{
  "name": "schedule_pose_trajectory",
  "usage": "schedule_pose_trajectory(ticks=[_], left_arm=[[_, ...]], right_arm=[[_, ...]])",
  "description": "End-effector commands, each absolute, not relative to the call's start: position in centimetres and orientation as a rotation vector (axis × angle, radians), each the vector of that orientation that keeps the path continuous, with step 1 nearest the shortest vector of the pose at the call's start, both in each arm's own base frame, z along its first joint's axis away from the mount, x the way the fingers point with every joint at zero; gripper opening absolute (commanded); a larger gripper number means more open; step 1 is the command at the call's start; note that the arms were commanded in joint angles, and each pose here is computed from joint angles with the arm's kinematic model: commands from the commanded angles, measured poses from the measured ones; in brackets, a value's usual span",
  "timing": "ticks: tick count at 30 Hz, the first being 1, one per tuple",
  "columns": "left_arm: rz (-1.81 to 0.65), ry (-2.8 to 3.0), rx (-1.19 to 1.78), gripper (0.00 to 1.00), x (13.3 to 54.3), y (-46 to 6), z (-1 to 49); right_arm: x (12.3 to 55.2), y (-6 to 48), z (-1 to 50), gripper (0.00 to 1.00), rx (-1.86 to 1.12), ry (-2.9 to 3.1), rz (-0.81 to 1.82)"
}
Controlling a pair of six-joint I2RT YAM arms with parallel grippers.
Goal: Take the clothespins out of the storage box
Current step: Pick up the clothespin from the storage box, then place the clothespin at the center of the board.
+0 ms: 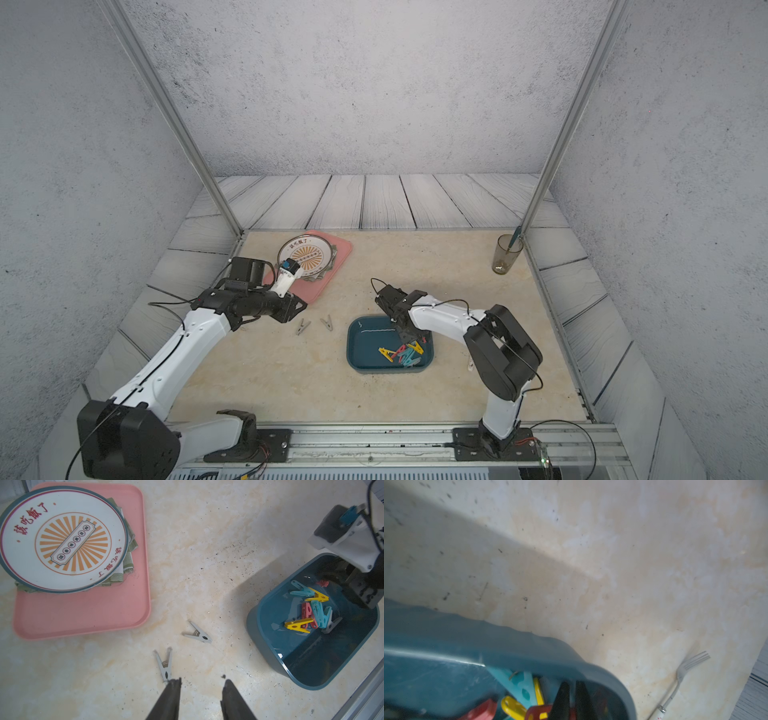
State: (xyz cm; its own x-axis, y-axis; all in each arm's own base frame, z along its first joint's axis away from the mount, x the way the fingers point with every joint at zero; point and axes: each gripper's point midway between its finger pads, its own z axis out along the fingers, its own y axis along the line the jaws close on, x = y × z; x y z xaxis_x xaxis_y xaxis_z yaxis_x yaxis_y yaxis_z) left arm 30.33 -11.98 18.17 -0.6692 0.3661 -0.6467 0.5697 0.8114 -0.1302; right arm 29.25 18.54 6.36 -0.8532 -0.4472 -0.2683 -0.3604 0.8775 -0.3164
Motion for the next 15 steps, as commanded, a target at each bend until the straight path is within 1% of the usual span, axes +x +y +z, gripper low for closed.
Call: schedule_pose_trajectory(ticks=[1,5,11,15], left_arm=[[-0.448,2.387,0.673,0.39,30.2,-11.9,18.0],[-0.448,2.384,0.673,0.40,30.2,-11.9,18.1],[-0.451,2.378,0.680,0.40,30.2,-11.9,18.2],[-0.446,2.369,0.683,0.40,29.9,-11.9,18.4]], right_arm=[[29.8,19.4,11.7,0.07,-0.594,2.627,-0.259],[30.1,22.5,14.2,0.04,-0.613,2.594,-0.032],[31.0,31.4,16.5,0.04,-0.641,2.551,0.500],[32.5,35.6,17.1,0.03,-0.620,2.537,0.667]])
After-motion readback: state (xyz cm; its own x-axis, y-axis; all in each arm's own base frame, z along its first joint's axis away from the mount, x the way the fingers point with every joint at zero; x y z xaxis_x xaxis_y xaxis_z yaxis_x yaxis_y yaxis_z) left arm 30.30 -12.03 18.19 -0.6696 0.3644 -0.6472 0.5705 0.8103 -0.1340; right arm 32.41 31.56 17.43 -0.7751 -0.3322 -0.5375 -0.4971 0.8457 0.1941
